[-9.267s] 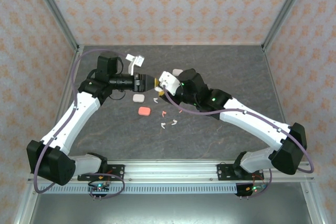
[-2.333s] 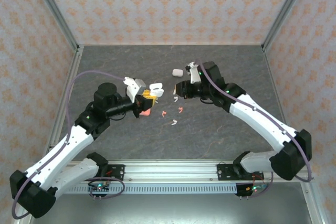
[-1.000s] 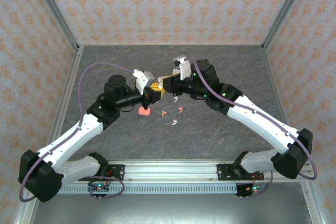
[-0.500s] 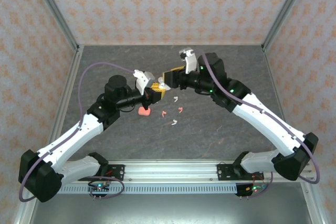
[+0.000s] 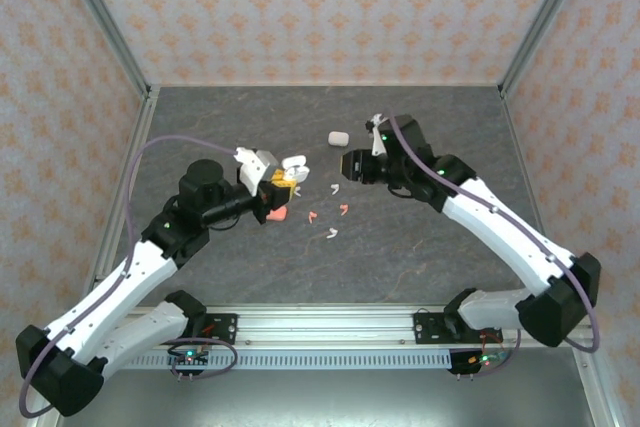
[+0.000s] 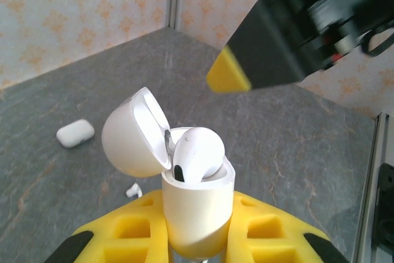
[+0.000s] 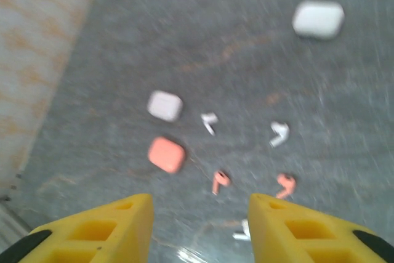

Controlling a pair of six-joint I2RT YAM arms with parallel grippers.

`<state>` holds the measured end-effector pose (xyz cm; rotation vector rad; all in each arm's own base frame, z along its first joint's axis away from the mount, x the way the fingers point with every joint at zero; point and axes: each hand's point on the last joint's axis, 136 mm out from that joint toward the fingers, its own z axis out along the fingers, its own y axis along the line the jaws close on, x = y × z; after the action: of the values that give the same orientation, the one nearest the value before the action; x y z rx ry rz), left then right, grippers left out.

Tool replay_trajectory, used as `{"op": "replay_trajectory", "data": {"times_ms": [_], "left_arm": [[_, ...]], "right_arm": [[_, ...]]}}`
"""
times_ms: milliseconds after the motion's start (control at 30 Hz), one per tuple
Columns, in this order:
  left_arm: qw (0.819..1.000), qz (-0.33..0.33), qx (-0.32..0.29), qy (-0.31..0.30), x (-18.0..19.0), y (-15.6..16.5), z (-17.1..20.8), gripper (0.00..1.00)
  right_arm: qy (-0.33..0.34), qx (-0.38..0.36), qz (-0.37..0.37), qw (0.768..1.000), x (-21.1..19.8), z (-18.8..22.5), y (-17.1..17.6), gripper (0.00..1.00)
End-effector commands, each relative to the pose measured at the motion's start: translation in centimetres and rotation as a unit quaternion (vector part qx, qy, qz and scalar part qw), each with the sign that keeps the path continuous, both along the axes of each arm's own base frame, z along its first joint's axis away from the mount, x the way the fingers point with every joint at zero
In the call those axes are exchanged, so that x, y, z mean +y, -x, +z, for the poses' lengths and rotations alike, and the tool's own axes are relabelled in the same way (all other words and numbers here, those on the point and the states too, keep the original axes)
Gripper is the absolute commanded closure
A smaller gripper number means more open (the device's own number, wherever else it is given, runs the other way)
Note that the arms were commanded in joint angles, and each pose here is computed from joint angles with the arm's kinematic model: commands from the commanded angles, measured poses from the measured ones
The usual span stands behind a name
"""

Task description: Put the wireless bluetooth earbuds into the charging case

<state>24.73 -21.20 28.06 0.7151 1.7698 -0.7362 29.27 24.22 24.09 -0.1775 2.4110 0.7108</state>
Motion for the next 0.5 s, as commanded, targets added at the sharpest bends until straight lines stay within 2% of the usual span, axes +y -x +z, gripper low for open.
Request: {"op": "replay_trajectory", "data": {"times_ms": [0,233,467], "left_arm": [[1.000,0.011,0.014,-0.009,0.8,1.0,-1.2,1.00],[1.000,0.020,0.012,-0.006,1.3,1.4,-1.1,1.00],[1.000,0.018,0.011,-0.010,1.3,1.3,-1.1,1.00]], "right_arm": [[0.058,0.093,-0.020,0.994,-0.4,-6.9,1.3,0.56],[0.104,0.160,-0.005,0.982,1.6,-14.6,2.2,0.57],[0.119,0.200,0.013,0.972,3.1,-18.2,3.1,0.58]]}}
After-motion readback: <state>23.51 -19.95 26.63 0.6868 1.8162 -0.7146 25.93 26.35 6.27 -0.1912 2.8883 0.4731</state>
